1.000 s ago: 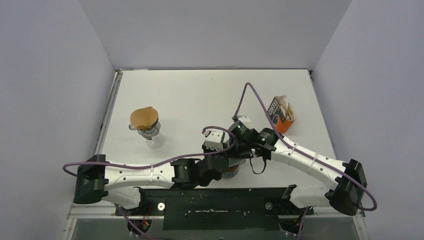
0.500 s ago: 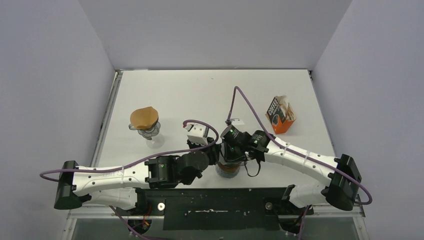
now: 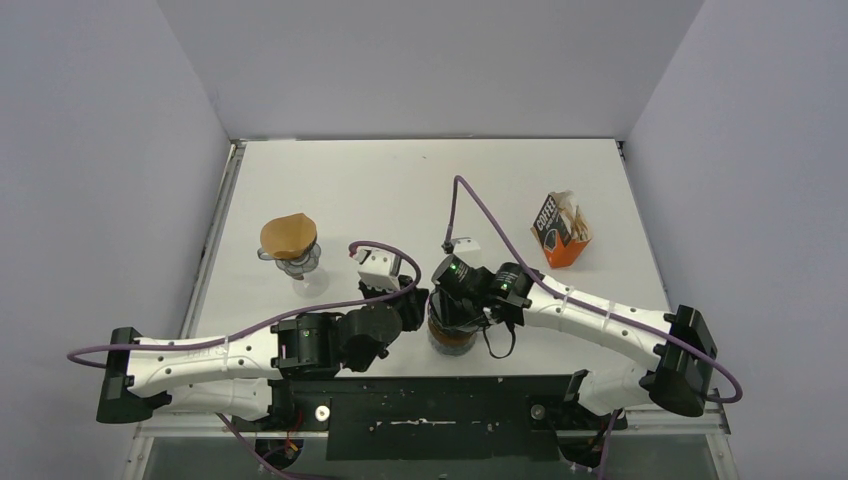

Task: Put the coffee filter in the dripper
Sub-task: Place the coffee filter in the coffee dripper.

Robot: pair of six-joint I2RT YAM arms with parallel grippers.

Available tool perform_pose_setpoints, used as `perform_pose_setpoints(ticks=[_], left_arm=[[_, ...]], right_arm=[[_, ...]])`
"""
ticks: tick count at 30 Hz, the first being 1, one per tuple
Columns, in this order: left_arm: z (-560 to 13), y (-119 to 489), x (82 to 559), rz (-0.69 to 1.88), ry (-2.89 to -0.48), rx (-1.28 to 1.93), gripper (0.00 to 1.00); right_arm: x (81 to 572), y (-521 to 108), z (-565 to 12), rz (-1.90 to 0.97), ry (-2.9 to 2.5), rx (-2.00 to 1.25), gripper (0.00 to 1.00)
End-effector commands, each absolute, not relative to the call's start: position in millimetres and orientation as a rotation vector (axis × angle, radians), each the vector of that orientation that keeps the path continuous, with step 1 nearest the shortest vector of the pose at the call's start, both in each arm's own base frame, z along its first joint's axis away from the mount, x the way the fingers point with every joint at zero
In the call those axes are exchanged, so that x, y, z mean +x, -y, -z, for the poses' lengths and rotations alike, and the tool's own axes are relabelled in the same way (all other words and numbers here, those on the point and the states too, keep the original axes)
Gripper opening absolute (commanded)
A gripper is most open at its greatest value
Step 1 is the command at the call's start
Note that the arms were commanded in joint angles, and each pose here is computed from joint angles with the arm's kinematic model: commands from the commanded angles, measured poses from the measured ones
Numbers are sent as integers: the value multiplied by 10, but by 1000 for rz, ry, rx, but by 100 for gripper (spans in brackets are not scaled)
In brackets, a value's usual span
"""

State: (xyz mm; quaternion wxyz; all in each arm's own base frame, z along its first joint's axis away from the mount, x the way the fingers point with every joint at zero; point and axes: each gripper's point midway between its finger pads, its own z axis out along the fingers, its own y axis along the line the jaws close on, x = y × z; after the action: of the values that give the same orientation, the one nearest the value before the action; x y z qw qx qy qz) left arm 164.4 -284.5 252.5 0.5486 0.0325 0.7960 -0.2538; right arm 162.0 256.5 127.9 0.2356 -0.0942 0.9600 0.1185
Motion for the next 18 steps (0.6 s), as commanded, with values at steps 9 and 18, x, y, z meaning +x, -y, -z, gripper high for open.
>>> perform_pose_setpoints(ticks=[9,18], left_arm=[[-2559,2805,1670,593,-1863,59,35],[-2531,2807,1685,584,-1866,68,35]], right_arm=[[1637,-2582,-1162,-242,-2648,-289,30],[1651,-2602,-1140,-217,-2648,-315,22]])
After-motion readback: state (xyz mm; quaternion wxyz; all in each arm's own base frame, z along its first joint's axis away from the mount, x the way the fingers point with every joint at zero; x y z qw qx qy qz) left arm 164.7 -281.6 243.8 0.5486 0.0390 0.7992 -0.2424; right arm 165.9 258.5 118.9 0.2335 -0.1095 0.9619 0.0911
